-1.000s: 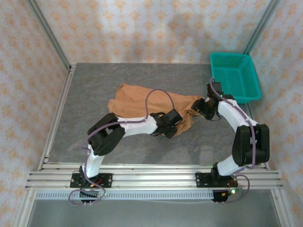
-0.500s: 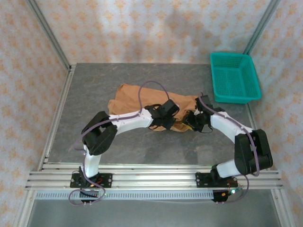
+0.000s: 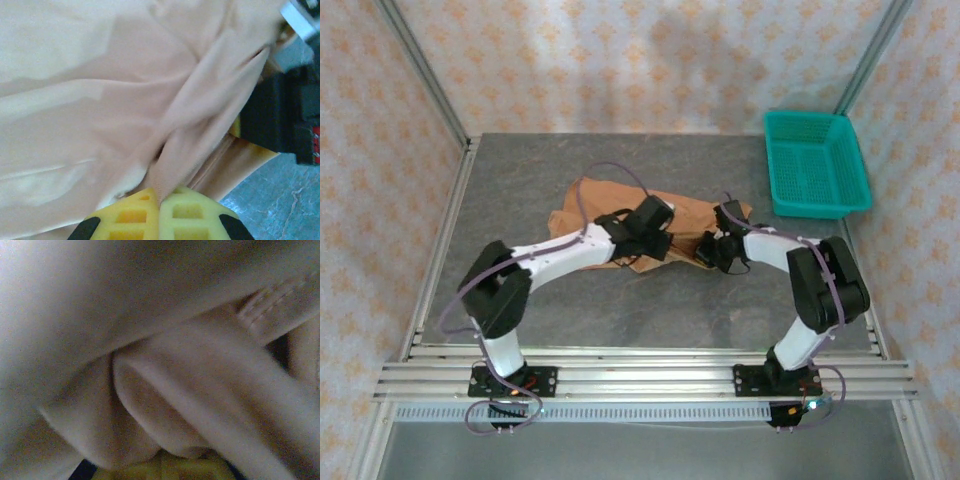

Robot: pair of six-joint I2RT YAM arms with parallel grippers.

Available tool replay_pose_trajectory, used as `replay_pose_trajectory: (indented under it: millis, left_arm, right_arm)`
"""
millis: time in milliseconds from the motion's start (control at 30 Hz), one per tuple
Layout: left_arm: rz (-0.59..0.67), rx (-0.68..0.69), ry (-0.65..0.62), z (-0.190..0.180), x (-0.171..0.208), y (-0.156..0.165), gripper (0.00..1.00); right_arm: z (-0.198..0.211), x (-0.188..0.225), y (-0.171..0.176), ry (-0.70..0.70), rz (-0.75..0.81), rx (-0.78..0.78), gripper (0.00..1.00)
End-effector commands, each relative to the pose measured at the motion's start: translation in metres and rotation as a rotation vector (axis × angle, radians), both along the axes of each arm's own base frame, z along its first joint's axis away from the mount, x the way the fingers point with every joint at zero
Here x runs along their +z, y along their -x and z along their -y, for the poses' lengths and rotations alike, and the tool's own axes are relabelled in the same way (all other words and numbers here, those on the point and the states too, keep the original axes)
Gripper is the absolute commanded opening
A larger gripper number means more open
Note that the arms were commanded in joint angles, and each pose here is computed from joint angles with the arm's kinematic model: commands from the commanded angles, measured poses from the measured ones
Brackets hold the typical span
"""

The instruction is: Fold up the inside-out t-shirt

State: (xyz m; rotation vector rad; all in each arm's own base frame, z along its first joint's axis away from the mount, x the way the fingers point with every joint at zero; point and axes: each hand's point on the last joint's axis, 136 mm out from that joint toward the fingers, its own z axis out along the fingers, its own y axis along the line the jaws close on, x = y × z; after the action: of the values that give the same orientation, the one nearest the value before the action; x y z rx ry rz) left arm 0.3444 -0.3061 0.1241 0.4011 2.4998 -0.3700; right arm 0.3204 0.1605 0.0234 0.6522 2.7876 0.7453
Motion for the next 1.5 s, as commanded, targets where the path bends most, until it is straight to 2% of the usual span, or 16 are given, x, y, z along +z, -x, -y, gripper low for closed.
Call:
replay_pose_trajectory:
  millis: [0, 200, 433, 467, 567, 600, 733, 833, 933, 1000, 1100, 1233, 1467]
  left_arm:
    - [0.027, 0.08, 0.068, -0.016, 0.013, -0.005, 0.0]
    - [-0.072, 0.12, 0.033, -0.028, -0.035, 0.01, 0.0]
    - [-0.156, 0.107, 0.067, -0.015, -0.07, 0.016, 0.0]
    - [-0.157, 0.106, 0.07, -0.014, -0.071, 0.015, 0.0]
    - [-0.153, 0.104, 0.062, -0.014, -0.07, 0.014, 0.0]
    - [-0.152, 0.103, 0.058, -0.015, -0.071, 0.014, 0.0]
    - [-0.154, 0.099, 0.05, -0.015, -0.071, 0.013, 0.0]
    - [-0.153, 0.098, 0.055, -0.014, -0.07, 0.013, 0.0]
    - [-0.15, 0.096, 0.055, -0.015, -0.068, 0.014, 0.0]
    - [-0.146, 0.093, 0.05, -0.017, -0.066, 0.015, 0.0]
    - [-0.138, 0.086, 0.048, -0.019, -0.062, 0.016, 0.0]
    - [-0.119, 0.069, 0.045, -0.02, -0.052, 0.017, 0.0]
    - [-0.07, 0.028, 0.101, -0.006, -0.016, 0.009, 0.0]
  right_arm:
    - [0.038, -0.011, 0.018, 0.153, -0.028, -0.035, 0.0]
    - [0.059, 0.014, 0.035, 0.233, 0.017, -0.038, 0.0]
    - [0.064, 0.046, 0.039, 0.256, 0.084, -0.018, 0.0]
    - [0.059, 0.053, 0.035, 0.234, 0.105, -0.01, 0.03]
    - [0.035, 0.064, 0.025, 0.182, 0.15, 0.034, 0.41]
    - [0.026, 0.066, 0.022, 0.165, 0.159, 0.053, 0.47]
    - [-0.001, 0.058, 0.009, 0.112, 0.145, 0.07, 0.54]
    - [-0.011, 0.042, -0.007, 0.09, 0.121, 0.048, 0.56]
    - [-0.023, 0.033, -0.024, 0.048, 0.105, 0.025, 0.51]
    - [-0.028, 0.032, -0.034, 0.042, 0.105, 0.013, 0.34]
    - [-0.022, 0.042, -0.038, 0.095, 0.108, 0.03, 0.01]
    - [0.004, 0.084, -0.028, 0.177, 0.138, 0.052, 0.0]
    - [0.041, 0.158, -0.015, 0.172, 0.242, 0.002, 0.0]
